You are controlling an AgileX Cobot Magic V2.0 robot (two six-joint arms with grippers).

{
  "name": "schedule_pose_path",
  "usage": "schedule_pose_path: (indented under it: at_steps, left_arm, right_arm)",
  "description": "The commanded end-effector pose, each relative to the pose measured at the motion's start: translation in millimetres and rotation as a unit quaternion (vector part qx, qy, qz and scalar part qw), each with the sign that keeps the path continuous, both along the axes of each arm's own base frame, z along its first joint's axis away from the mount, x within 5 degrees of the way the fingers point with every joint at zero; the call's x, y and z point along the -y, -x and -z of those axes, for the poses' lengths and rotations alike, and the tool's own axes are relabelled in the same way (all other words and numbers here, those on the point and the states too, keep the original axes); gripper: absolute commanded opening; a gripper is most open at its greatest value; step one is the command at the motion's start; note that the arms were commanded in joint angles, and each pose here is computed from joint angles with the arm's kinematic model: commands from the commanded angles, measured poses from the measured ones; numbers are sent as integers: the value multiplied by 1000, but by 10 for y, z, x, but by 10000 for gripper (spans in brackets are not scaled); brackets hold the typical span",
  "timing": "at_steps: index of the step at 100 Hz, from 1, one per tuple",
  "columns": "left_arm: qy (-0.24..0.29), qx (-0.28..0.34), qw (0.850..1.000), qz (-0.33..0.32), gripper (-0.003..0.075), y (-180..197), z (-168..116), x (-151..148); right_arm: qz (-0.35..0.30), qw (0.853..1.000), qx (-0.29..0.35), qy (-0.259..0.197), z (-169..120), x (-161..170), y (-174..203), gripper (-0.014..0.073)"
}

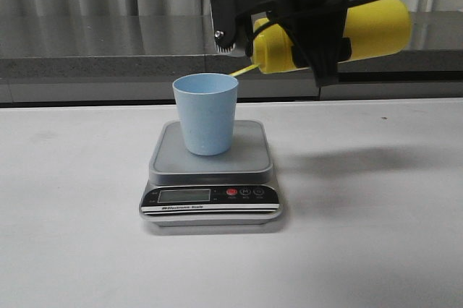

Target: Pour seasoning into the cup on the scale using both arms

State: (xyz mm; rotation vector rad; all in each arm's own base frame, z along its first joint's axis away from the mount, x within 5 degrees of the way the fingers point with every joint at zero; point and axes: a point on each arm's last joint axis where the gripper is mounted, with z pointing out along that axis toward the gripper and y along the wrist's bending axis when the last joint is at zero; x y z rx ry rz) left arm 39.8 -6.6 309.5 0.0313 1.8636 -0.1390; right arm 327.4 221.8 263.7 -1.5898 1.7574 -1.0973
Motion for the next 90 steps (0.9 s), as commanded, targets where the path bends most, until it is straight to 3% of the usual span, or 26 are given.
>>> schedule_pose_path:
  at_steps: [1, 12, 23, 38, 50, 75, 90]
  left_arm:
    - [14, 46, 999, -2, -20, -12, -144, 3]
    - [14, 46, 999, -2, -20, -12, -144, 3]
    - [14, 46, 999, -2, -20, -12, -144, 3]
    - [14, 46, 999, -2, -20, -12, -144, 3]
    - [14, 46, 999, -2, -20, -12, -144, 3]
    - [14, 46, 999, -2, -20, -12, -144, 3]
    - [14, 46, 999, -2, -20, -12, -144, 3]
  right_arm:
    - [26, 994, 76, -72, -431, 89, 53, 237]
    - [65, 982, 101, -145, -564, 168, 85, 237]
    - [121, 957, 123, -235, -698, 307, 102, 237]
    - [190, 897, 126, -379, -894, 558, 129, 237]
    - [207, 851, 107, -470, -993, 773, 129, 237]
    - [215, 786, 100, -572, -796, 1228, 182, 237]
    - [204, 727, 96, -649, -560, 1497, 138, 237]
